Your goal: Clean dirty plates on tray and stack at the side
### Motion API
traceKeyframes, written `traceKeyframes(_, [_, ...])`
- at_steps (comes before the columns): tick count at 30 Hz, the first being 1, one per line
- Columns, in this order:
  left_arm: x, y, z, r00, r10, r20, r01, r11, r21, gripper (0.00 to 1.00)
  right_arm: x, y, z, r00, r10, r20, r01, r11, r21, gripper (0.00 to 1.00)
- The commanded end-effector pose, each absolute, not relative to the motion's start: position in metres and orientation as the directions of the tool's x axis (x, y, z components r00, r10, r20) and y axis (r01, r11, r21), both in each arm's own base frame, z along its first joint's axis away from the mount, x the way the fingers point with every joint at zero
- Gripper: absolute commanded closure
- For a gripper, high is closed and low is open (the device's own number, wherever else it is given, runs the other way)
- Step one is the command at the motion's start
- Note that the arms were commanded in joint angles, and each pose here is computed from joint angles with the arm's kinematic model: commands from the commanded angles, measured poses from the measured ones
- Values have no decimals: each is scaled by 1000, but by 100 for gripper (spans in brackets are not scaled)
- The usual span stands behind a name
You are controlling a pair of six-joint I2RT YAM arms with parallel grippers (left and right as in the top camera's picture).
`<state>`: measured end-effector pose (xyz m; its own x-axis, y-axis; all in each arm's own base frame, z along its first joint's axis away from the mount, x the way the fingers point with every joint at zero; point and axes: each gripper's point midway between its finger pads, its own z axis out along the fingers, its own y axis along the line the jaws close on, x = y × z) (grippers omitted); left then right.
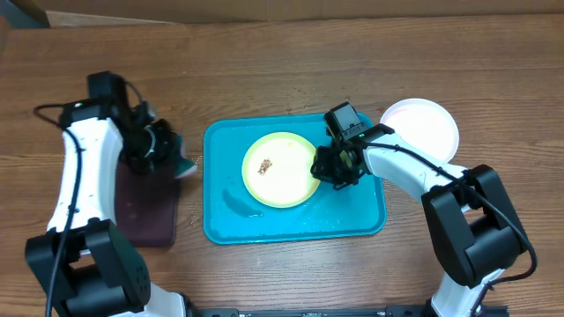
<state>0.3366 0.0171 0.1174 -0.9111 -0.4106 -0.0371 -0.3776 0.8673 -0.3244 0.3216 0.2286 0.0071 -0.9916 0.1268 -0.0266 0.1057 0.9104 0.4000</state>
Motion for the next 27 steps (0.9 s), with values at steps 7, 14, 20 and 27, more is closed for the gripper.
traceKeyframes(7, [324,-52,117,-987,-158,-6,-144,913,-382,96,322,244,4,-993,-59,-102,-98,891,442,96])
traceKeyframes(14, [319,-103,115,-999,-47,-18,-36,920,-390,96,326,238,2,-990,-59,-125,-106,907,408,96])
traceKeyframes(20, [315,-139,88,-997,-71,16,-71,915,-398,96,325,238,1,-991,-53,-119,-98,907,409,96])
traceKeyframes(27, [307,-174,53,-998,12,53,-9,922,-387,96,320,236,0,-993,-63,-98,-98,911,401,96])
